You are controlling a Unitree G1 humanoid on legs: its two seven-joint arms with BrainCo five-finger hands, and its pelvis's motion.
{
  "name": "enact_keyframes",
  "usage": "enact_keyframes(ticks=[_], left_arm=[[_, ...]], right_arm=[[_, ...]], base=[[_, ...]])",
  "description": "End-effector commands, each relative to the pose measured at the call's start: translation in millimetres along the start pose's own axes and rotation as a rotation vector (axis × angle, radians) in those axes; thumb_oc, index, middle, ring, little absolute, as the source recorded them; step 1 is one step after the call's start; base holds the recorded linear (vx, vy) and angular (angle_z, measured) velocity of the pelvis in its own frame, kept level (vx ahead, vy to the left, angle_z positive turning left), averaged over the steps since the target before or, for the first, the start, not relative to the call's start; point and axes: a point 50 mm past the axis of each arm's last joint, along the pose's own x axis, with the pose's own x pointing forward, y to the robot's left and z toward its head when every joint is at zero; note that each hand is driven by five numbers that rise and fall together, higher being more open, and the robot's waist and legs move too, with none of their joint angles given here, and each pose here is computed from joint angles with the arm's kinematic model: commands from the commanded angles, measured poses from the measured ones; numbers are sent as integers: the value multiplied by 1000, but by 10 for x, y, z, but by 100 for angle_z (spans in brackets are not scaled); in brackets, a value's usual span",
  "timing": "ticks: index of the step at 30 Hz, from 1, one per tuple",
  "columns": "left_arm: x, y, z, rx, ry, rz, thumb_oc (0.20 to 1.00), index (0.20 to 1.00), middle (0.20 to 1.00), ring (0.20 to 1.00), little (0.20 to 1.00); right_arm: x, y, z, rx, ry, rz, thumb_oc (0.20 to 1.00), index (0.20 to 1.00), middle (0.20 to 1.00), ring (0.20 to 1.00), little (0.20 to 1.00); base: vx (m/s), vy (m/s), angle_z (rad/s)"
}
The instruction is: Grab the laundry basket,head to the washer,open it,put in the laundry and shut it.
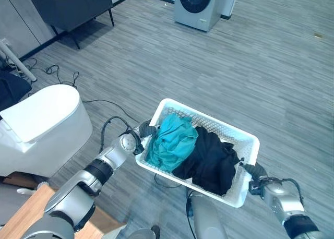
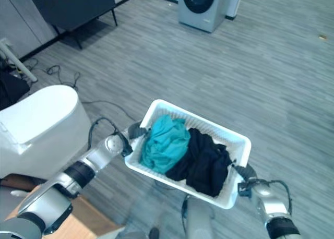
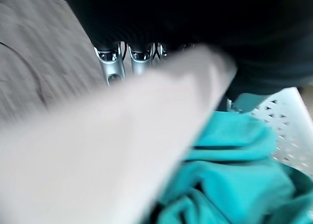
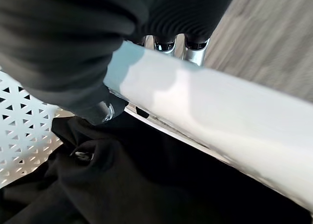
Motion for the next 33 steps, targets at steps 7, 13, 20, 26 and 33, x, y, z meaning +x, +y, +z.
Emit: enact_keyframes(ticks=[7, 13, 20, 26, 33], left_arm=[[5, 379, 374, -1, -175, 94, 200, 200, 200, 200, 200], [-24, 459, 508, -11, -220, 105, 200, 200, 200, 200, 200], [-54, 419, 458, 7, -229, 92, 200, 200, 200, 200, 200], [-86, 269, 306, 22, -201, 36, 200, 200, 200, 200, 200], [-103, 237, 183, -1, -162, 34, 200, 200, 200, 200, 200]], right_arm=[[34, 213, 967, 49, -362, 157, 200, 200, 200, 200, 200], [-10, 165, 930, 53, -358, 130, 200, 200, 200, 200, 200], [4, 229, 898, 77, -383, 140, 200, 200, 200, 200, 200], [113, 590, 849, 141, -352, 229, 200, 200, 200, 200, 200], [145, 740, 873, 143, -359, 250, 200, 200, 200, 200, 200]], base=[[615, -463, 20], [355, -297, -27], [559, 82, -56], [663, 173, -44], [455, 192, -18]])
